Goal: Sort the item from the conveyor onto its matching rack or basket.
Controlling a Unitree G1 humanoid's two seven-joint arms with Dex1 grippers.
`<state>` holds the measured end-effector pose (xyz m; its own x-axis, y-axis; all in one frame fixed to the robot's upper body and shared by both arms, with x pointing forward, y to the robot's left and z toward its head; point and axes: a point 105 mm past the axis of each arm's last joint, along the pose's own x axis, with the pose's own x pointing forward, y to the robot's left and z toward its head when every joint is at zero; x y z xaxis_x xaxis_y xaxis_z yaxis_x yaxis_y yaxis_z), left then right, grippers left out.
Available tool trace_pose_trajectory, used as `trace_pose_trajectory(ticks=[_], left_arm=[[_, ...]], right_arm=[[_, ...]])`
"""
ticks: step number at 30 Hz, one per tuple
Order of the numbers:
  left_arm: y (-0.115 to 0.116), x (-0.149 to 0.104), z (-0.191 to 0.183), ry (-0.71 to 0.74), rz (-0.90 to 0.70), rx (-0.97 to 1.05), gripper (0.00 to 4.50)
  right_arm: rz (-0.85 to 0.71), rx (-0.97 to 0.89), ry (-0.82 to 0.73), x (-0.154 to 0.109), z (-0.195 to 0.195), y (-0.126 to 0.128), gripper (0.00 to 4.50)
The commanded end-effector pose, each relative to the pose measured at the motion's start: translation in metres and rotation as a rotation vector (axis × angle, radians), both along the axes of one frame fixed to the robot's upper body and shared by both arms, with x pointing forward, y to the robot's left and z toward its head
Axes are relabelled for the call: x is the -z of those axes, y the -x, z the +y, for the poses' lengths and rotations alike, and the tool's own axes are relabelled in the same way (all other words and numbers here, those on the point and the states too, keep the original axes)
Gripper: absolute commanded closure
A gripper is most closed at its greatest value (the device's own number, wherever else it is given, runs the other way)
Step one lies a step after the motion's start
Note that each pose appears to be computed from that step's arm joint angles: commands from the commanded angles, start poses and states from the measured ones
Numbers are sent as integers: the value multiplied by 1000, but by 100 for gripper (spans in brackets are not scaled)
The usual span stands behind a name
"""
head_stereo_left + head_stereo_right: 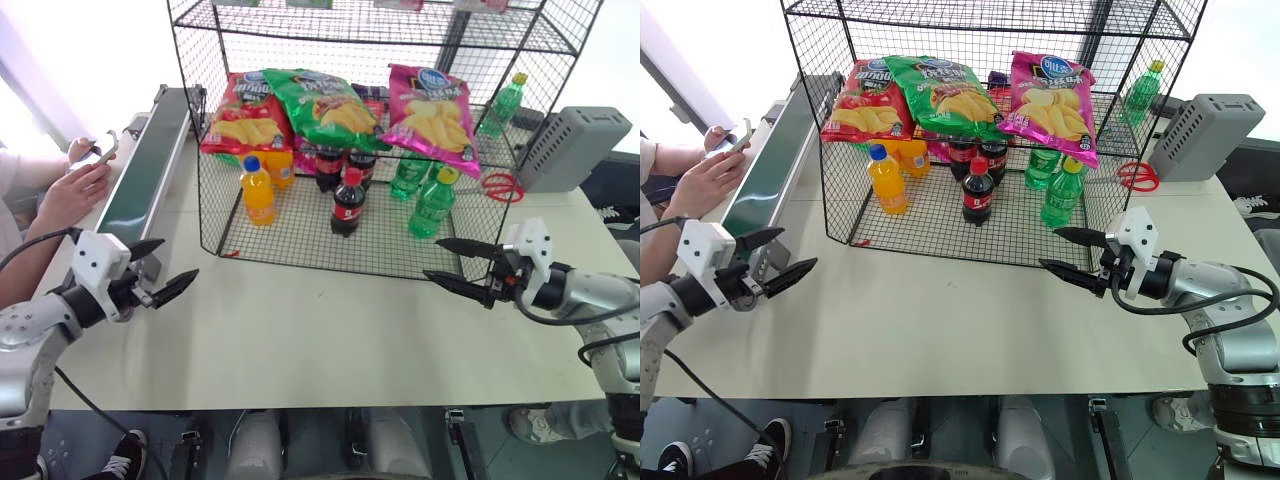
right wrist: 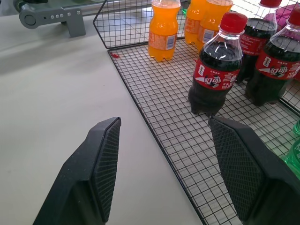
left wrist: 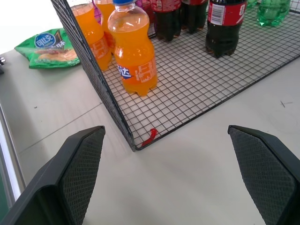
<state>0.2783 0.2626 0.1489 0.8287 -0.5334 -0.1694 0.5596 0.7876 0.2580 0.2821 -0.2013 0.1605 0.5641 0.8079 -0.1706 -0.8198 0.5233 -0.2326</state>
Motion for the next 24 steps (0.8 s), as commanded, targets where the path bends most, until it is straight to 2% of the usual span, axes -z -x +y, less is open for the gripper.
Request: trace_pose_trajectory(ticks=[1, 24], left_arm=[[-1, -12, -3, -29, -49, 19, 0], [-9, -12, -5, -39, -74, 46, 0]], right_arm=[[-44, -4, 7, -8, 1, 0, 141], [-53, 2, 29, -7, -1, -1, 141]])
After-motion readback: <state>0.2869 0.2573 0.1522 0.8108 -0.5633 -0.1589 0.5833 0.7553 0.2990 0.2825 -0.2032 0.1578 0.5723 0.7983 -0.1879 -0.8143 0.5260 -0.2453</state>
